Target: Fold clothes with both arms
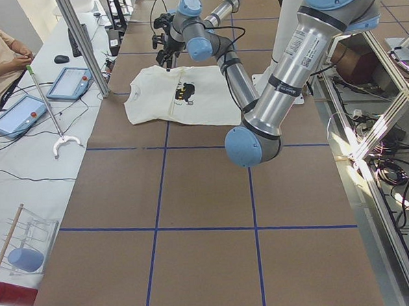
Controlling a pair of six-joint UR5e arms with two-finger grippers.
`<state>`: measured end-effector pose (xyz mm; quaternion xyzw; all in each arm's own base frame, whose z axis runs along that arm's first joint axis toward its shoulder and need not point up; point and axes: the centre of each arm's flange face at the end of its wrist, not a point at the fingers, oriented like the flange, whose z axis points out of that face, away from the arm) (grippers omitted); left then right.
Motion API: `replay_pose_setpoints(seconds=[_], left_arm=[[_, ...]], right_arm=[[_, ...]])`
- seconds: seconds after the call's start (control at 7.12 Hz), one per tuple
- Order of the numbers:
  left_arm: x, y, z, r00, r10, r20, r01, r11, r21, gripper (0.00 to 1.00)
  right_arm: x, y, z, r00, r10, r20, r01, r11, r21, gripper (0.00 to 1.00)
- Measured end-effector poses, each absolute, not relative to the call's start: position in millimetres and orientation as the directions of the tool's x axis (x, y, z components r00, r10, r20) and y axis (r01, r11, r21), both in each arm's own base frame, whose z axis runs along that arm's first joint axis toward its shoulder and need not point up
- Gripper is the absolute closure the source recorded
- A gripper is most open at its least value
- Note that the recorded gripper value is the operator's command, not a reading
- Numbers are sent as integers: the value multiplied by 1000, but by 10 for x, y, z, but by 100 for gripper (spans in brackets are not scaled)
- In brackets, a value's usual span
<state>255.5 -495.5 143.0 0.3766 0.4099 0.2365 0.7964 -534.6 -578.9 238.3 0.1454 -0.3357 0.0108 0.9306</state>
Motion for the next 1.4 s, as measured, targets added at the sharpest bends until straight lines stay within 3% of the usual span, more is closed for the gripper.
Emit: replay_pose_setpoints(seconds=[0.84,1.12,1.4], left_arm=[[2383,-5005,1534,551,698,-458,-87,594,800,0],[2386,-5008,1538,552,694,-462,-85,598,797,0],[2393,-5008,1541,551,693,-465,-84,601,795,0]], right_arm=[[-5852,-5571,2607,890,-157,428,-7,934,356,31],[-5791,-5613,2649,906,-202,371,51,924,379,52],[-5576,-5748,2726,913,-239,330,95,912,399,55]])
